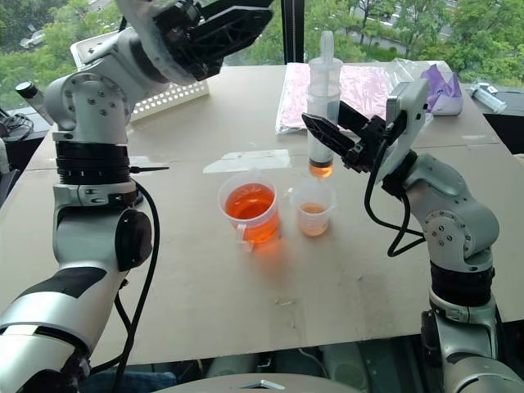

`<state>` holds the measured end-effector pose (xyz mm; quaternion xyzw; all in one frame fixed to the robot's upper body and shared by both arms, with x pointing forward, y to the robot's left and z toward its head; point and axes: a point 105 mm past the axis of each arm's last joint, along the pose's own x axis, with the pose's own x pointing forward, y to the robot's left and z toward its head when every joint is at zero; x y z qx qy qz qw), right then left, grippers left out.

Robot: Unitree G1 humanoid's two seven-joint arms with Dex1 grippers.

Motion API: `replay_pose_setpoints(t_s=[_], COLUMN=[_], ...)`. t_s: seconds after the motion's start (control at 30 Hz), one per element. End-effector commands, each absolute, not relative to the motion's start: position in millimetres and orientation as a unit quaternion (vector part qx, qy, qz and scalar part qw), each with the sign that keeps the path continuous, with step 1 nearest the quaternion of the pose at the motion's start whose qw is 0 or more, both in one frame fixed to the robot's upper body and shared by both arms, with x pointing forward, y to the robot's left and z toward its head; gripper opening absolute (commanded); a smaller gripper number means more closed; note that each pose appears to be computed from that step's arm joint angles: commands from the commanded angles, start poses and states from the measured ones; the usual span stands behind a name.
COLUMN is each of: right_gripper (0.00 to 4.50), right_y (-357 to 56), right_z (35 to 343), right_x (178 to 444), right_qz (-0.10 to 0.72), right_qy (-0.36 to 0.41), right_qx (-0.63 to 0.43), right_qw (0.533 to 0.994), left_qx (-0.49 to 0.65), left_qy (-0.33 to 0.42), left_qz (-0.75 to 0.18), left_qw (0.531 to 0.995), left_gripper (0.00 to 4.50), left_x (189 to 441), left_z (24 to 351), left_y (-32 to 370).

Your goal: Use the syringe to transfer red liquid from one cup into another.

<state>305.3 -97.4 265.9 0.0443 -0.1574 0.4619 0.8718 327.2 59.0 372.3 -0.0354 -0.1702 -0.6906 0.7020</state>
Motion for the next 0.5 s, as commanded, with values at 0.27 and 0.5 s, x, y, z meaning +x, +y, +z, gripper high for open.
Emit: replay_pose_setpoints(t_s=[0.27,0.5], right_gripper=[1.54,1.54], right_y=[-90,-87], right_z=[270,273], right_x=[297,296], right_qz=[0.471,0.472], right_qy=[-0.199,-0.204], right_qx=[0.009,0.005], right_qw=[0.859,0.858], left_qx=[0.041,0.044], left_qy=[-0.154,-0.153], left_qz=[-0.696,-0.699], left_qw=[0.700,0.697], left_gripper=[2.81,2.81], left_x=[335,341], left_z=[356,356], left_y=[30,23])
